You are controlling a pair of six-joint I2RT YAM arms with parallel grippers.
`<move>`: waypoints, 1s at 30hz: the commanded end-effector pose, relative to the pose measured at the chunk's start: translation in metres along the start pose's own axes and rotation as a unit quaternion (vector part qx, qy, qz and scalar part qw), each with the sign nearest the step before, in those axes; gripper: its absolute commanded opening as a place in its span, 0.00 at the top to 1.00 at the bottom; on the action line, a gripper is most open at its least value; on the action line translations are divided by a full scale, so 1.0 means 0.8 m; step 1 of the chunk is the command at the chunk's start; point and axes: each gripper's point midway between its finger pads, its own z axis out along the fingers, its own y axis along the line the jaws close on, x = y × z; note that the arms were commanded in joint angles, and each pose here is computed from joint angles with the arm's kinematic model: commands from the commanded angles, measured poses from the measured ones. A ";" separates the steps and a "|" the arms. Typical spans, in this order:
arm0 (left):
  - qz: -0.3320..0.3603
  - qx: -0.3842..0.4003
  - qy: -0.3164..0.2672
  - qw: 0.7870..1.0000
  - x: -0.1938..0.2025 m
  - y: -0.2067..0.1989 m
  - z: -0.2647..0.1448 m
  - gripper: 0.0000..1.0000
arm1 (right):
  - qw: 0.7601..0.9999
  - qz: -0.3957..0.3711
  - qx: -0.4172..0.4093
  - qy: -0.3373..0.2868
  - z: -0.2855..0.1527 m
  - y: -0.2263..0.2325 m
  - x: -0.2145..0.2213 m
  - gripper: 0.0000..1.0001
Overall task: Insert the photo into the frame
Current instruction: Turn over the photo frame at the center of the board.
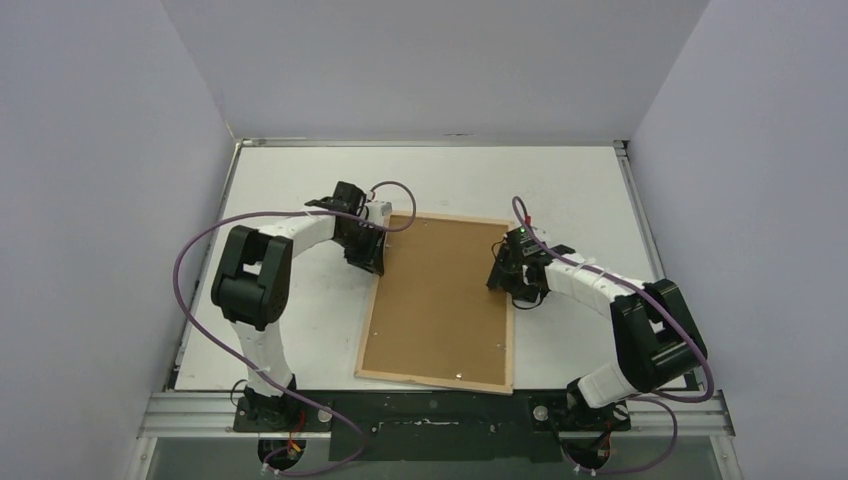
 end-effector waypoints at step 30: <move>-0.130 0.063 0.039 0.989 0.014 0.085 0.009 1.00 | 0.981 0.077 -0.176 0.020 -0.007 0.078 0.040 0.19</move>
